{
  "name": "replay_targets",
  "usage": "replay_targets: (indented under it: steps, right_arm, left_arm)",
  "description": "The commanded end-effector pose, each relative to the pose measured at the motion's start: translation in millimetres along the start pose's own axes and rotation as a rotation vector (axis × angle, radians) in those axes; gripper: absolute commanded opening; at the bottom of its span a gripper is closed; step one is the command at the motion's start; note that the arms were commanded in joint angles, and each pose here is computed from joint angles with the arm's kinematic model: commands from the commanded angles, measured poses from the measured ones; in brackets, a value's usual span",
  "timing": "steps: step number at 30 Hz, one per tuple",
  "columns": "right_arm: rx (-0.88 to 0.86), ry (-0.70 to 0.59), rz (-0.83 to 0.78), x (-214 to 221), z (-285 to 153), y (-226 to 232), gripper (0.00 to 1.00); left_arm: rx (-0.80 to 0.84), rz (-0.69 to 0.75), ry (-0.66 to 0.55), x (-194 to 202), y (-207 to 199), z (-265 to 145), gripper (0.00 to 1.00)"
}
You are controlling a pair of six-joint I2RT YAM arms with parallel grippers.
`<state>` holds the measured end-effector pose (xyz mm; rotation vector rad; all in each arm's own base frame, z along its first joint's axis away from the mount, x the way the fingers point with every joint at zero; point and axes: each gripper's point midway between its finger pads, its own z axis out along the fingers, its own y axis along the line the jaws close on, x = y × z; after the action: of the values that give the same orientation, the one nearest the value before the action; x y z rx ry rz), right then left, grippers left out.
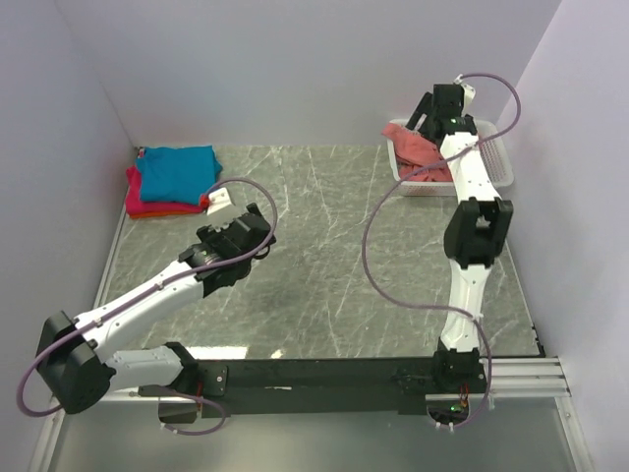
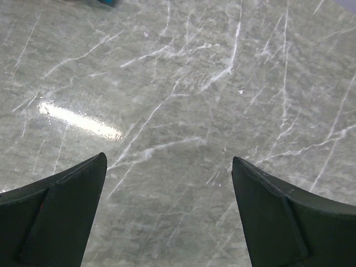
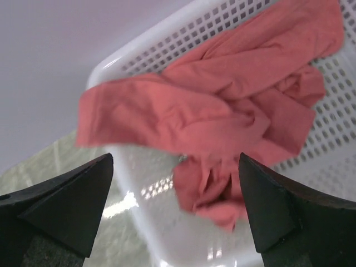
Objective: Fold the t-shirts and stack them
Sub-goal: Grab the tshirt from the pile
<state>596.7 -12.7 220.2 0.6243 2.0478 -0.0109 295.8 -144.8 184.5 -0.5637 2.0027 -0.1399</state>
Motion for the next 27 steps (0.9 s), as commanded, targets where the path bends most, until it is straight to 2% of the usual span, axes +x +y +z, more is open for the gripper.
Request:
replay_targets:
  steps: [1,6,10,16,21,23,25,27]
  right_arm:
    - [-0.012,0.086,-0.048,11,45,-17,0.99]
    - [-0.113,0.063,-0.031,24,86,-11,0.99]
    - [-0.071,0.132,-0.047,57,105,-24,0.99]
    - [-0.033,0.253,-0.065,90,106,-37,0.95]
    - [-0.037,0.419,-0.053,131,92,-48,0.91]
    - [-0.045,0.438,-0.073,137,92,-50,0.86]
    - [-0.064,0.44,-0.09,137,93,-48,0.7]
    - [-0.114,0.409,-0.091,124,92,-37,0.3]
  left_arm:
    - [0.017,-0.003,-0.027,-13,-17,2,0.99]
    - [-0.007,0.024,0.004,-3,-22,11,0.99]
    - [-0.018,0.031,0.023,2,-24,14,1.0]
    - [-0.004,0.021,0.021,0,-28,13,1.0]
    - [-0.001,0.009,0.017,-3,-27,10,0.99]
    - [0.004,0.007,0.019,-2,-27,10,0.99]
    - [0.008,0.005,0.022,-2,-26,9,0.99]
    - [0.007,-0.003,0.02,-3,-24,7,1.0]
